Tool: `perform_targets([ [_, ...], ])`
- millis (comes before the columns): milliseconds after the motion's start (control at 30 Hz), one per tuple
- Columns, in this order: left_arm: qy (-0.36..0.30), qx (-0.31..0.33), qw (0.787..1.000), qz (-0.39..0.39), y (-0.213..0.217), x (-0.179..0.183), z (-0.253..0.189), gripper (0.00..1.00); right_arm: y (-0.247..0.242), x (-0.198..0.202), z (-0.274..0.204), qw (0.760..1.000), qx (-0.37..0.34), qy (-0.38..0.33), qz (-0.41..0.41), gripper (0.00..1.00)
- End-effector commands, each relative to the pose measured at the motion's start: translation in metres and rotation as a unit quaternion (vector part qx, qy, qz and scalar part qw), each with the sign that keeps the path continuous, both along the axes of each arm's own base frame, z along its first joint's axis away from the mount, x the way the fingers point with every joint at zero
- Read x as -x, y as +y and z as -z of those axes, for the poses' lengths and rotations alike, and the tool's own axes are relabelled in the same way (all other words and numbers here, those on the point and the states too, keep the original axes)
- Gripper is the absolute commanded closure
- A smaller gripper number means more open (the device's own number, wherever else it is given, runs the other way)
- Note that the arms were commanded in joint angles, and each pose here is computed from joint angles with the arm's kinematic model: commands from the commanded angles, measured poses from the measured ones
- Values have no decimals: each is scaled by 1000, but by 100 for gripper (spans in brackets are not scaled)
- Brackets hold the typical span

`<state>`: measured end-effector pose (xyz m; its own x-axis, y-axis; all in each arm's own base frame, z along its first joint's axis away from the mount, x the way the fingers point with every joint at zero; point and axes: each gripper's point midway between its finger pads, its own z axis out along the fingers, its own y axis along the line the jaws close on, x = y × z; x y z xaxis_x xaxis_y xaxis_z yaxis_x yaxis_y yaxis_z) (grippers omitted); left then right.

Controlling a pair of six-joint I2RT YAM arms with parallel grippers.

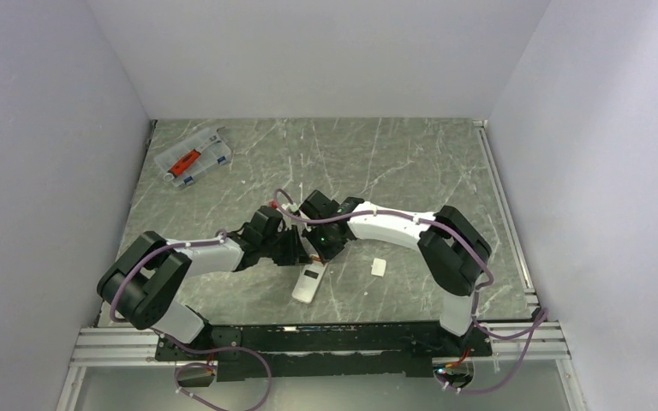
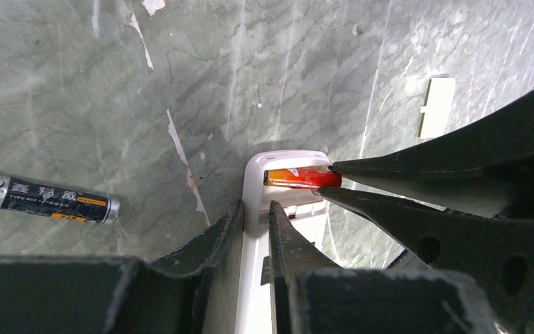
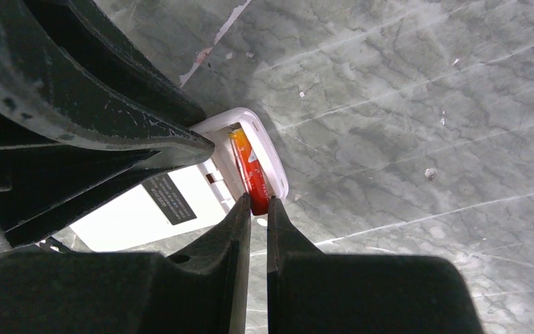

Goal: Load the batteries into the remote control
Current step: Load the battery into the remote control.

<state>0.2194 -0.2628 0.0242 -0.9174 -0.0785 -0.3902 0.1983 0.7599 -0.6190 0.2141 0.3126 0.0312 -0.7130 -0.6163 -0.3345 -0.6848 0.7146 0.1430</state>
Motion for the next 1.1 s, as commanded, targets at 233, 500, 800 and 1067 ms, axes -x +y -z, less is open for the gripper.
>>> perform_targets([
  [233, -5, -53, 995, 89, 9, 28, 26, 83, 39, -29, 3, 998, -45, -38, -25, 100],
  [500, -13, -57, 992, 111, 1, 32, 25, 83, 47, -34, 3, 997, -45, -44, -36, 100],
  [800, -15, -56, 992, 114, 3, 34, 27, 84, 59, -35, 1, 996, -59, -49, -48, 100],
  [1067, -18, -57, 991, 117, 2, 34, 26, 85, 70, -38, -11, 994, -77, -57, -50, 100],
])
